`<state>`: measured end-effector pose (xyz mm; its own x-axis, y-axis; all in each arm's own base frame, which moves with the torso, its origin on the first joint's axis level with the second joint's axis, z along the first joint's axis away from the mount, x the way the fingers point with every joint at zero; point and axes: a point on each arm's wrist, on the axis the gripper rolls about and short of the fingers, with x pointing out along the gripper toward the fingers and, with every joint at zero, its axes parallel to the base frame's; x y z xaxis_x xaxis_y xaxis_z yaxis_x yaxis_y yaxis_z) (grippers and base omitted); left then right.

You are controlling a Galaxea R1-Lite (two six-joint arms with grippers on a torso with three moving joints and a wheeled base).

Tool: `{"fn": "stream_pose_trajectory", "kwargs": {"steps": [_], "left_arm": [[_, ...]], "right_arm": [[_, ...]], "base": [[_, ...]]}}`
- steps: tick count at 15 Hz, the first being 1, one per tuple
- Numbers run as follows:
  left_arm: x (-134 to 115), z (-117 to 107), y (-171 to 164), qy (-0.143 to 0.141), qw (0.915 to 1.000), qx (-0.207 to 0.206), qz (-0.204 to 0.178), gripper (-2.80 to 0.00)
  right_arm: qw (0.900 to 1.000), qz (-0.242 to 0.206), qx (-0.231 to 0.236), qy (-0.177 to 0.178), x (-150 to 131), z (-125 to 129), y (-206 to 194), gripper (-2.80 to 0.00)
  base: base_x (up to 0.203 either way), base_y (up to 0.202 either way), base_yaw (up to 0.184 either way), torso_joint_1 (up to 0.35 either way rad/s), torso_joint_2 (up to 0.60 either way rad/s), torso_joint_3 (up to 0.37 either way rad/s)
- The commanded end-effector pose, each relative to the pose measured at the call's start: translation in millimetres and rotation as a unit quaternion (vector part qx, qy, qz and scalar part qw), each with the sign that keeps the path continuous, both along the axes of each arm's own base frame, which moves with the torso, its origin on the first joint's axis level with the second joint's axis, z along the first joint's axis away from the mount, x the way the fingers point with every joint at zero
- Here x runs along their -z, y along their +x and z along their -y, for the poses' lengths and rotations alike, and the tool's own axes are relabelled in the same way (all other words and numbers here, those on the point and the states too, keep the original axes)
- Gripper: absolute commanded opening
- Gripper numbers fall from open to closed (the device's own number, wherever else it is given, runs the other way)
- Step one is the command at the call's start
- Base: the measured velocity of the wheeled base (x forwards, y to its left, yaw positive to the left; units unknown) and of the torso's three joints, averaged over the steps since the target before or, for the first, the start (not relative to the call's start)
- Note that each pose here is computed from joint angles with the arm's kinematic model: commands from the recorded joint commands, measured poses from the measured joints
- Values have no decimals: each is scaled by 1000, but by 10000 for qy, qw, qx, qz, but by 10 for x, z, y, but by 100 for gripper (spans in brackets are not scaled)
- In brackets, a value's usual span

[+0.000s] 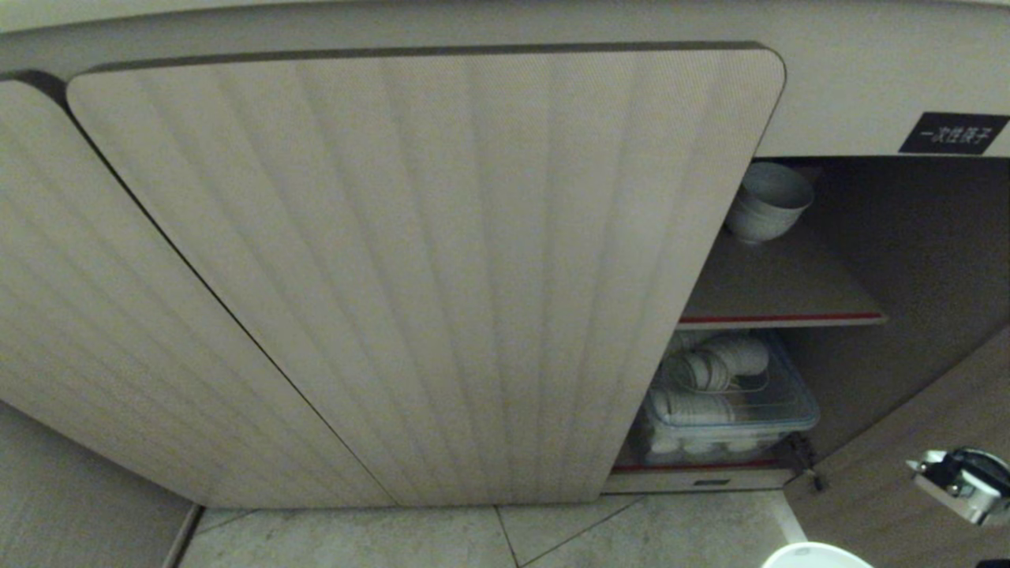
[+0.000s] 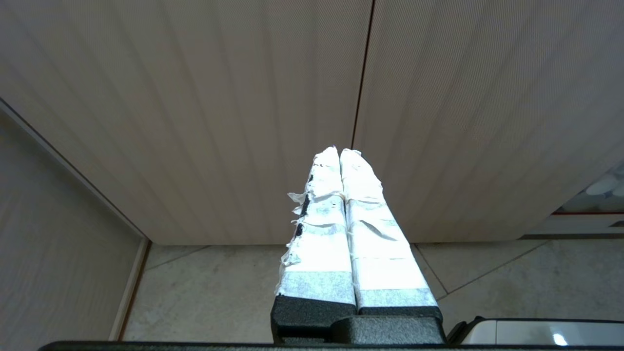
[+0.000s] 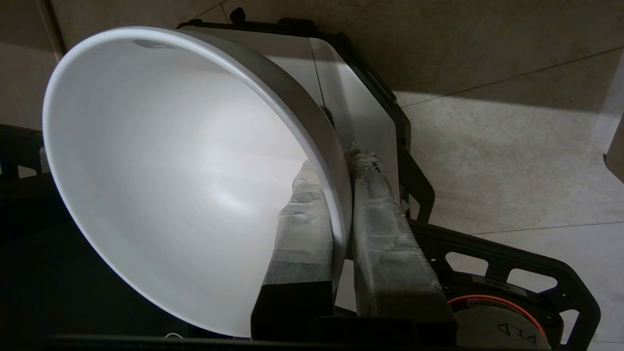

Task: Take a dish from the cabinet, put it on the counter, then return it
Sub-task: Put it back into the cabinet

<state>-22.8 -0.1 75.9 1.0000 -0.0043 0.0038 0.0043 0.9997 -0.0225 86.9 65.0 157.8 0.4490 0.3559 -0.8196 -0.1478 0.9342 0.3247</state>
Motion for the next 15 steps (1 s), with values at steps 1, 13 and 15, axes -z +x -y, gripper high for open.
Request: {"fn": "stream_pose_trajectory", "kwargs": {"steps": [1,13,15], "left_arm": [[0,0,0,-2,10000,2,4,-280],[0,0,0,-2,10000,2,4,-280],[0,0,0,-2,10000,2,4,-280]], "right_arm": [[10000,-22,15,-4,2,0,1,-280],[9979,-170,615,52,91,8,64,-280],[9960,-211,854,155,98,-1,111,-280]], "base": [[0,0,0,0,0,0],[0,0,0,0,0,0],[0,0,0,0,0,0]]}}
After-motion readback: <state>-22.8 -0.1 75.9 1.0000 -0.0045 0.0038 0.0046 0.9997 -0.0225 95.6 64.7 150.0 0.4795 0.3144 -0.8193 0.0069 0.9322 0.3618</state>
